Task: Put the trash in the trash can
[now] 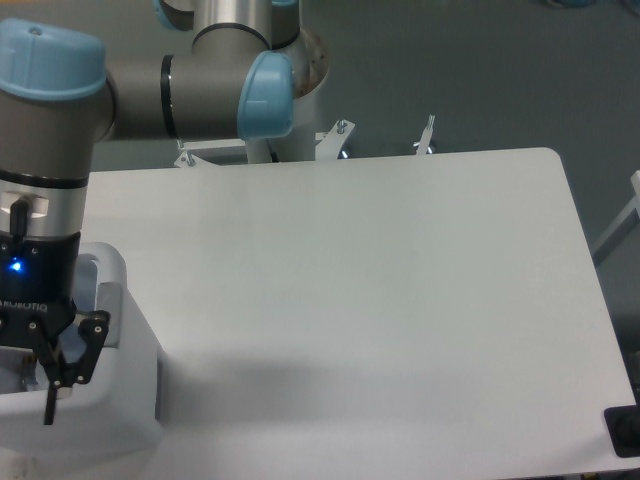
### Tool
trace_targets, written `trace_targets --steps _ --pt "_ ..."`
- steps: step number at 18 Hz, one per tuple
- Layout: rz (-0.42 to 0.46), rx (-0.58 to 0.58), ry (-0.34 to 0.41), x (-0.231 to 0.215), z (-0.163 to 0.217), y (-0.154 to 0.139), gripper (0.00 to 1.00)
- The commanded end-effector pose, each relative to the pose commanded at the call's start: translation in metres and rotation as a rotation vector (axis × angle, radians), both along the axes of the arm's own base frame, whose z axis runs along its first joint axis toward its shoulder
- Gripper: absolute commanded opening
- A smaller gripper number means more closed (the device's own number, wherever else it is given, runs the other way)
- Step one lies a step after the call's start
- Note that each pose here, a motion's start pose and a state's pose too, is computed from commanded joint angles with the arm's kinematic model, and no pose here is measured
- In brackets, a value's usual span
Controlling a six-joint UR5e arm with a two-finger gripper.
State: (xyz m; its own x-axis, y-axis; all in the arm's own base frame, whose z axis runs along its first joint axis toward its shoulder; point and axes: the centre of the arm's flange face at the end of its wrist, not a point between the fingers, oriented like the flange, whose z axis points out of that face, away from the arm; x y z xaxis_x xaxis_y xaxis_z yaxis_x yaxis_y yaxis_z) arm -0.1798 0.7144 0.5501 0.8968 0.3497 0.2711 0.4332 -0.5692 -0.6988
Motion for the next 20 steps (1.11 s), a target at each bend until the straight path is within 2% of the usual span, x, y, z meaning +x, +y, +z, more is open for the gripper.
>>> trace_targets --steps 2,3,6,9,12,14,18,20 --pt "0.022 0.007 0.031 -0.02 0.008 -0.005 1.0" --pt "0.062 -0.004 0.076 -0.035 0.012 -0.012 1.0" --pt "0.227 -0.091 0.272 -0.072 0.023 -0.033 1.0" --pt "0.313 -0.193 0.436 -0.104 0.035 -0.063 1.0" --pt "0.359 -0.272 0.499 -0.139 0.037 -0.089 1.0" --pt "0.289 -0.403 0.54 -0.154 0.038 -0.116 1.0" --pt "0.033 -0.679 0.575 -0.161 0.028 -0.165 1.0" --pt "-0.081 -0.757 0.6 -0.158 0.027 -0.188 1.0"
